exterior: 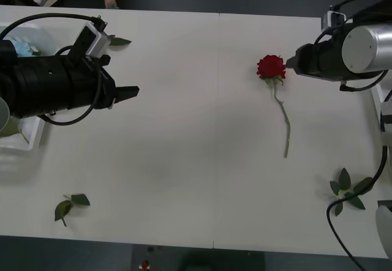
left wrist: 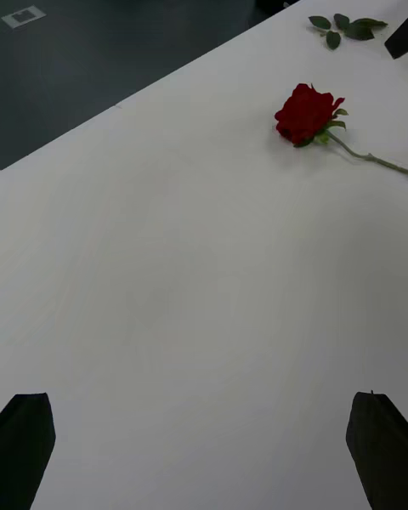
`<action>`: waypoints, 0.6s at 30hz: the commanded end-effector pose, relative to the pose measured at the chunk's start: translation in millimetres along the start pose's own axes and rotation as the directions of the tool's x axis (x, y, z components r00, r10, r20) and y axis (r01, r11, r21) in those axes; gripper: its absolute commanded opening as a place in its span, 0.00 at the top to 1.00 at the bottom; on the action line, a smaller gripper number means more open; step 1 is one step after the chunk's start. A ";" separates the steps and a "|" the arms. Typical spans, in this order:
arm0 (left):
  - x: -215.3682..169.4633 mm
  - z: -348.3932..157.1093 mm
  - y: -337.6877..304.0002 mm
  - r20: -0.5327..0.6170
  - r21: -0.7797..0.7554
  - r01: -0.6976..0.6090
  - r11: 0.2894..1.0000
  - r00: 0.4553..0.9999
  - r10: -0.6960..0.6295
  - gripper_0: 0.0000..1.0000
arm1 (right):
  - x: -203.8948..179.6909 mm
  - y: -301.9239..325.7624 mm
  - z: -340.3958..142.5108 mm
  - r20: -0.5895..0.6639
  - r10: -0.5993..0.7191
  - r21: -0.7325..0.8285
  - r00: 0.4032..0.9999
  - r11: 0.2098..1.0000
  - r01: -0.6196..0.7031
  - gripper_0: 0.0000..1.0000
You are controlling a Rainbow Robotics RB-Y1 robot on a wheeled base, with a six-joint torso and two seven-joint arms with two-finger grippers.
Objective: Put the red flowers into the right box and the blue flowers into the left box
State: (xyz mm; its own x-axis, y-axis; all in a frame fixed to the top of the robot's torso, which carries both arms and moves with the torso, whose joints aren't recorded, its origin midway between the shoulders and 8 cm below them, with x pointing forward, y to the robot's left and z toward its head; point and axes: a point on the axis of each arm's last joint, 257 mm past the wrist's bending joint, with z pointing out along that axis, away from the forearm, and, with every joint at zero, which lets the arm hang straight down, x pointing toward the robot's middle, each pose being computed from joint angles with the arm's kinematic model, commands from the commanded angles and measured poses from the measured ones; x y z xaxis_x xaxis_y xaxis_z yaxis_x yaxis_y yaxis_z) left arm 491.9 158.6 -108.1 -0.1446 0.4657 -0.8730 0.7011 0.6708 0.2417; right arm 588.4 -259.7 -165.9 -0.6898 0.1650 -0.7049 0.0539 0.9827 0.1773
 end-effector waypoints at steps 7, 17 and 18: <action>-12.6 -1.1 -2.7 0.025 0.005 -0.031 1.000 0.999 0.030 0.00 | 11.8 5.4 53.2 0.039 -0.024 0.018 0.999 1.000 0.023 0.00; -12.6 -1.1 -2.7 0.025 0.005 -0.031 1.000 0.999 0.030 0.00 | 35.7 3.5 79.8 0.018 -0.088 0.077 0.996 0.993 0.086 0.00; -12.6 -1.1 -2.7 0.025 0.005 -0.031 1.000 0.999 0.030 0.00 | 37.7 4.3 81.7 0.015 -0.089 0.084 0.996 0.993 0.087 0.00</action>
State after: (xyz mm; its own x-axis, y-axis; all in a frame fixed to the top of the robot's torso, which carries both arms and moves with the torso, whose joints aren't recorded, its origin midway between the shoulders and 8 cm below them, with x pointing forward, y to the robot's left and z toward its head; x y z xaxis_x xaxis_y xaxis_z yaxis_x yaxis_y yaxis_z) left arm 491.9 158.6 -108.1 -0.1446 0.4657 -0.8730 0.7011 0.6709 0.2417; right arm 611.6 -261.8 -264.5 -0.7094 0.0570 -0.7025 0.0563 0.9981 0.0241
